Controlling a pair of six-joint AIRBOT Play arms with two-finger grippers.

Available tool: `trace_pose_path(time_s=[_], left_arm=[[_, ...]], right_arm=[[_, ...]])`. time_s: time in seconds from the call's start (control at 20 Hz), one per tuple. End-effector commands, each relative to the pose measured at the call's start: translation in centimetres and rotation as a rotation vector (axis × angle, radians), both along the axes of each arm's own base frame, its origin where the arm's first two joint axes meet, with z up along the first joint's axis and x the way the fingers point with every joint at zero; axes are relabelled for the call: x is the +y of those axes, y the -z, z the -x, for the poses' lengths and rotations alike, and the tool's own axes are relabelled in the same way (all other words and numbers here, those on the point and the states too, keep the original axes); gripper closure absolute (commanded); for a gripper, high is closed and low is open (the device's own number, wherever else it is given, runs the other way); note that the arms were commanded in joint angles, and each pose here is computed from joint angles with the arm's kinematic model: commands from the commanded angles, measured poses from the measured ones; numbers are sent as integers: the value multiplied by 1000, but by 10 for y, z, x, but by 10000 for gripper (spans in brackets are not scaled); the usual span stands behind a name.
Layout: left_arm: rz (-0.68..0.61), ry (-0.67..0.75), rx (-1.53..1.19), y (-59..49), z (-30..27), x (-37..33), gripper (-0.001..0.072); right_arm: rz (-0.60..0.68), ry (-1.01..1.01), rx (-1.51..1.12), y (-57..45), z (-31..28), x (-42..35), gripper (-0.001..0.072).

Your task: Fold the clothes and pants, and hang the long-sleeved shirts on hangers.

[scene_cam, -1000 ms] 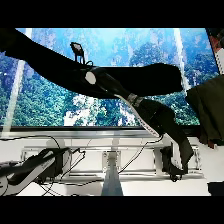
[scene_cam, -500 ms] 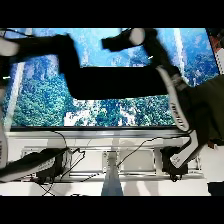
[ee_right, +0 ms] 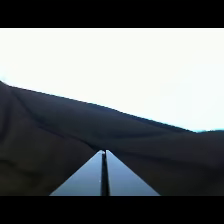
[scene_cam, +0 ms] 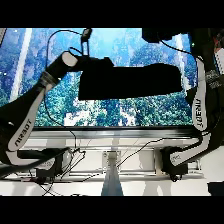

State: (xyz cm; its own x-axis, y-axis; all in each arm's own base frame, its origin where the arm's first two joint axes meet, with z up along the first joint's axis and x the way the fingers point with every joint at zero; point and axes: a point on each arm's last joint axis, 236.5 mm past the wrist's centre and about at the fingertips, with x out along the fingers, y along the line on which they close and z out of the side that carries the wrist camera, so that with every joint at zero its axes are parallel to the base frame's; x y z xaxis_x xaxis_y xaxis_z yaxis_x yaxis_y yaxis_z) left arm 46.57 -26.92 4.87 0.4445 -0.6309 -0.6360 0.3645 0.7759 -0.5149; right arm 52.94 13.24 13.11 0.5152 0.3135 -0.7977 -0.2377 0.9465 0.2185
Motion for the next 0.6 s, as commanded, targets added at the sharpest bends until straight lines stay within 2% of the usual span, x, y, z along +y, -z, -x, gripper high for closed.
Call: trace_pose_path(time_s=[0.0, 0.05, 0.1, 0.2, 0.25, 0.3, 0.35, 0.45, 0.55], left_arm=[[-104, -51, 172, 29, 6, 100, 212], [-104, -93, 222, 36, 7, 132, 238], [-93, -135, 263, 44, 10, 156, 310], [-95, -186, 318, 69, 20, 190, 306], [-96, -181, 347, 84, 28, 196, 226], [-94, -178, 374, 98, 35, 197, 25], [-77, -165, 398, 110, 39, 192, -5], [-2, -111, 402, 123, 36, 167, 1], [52, -138, 395, 140, 22, 149, 6]], right_arm=[[61, -31, 72, 28, 10, -29, 692], [71, -39, 81, 34, 11, -33, 692], [77, -49, 87, 39, 12, -34, 692], [80, -54, 97, 49, 12, -36, 692], [78, -52, 100, 53, 12, -36, 692], [70, -52, 100, 56, 11, -33, 692], [61, -50, 98, 57, 10, -32, 692], [56, -47, 94, 60, 9, -31, 691], [45, -48, 94, 59, 9, -29, 692]])
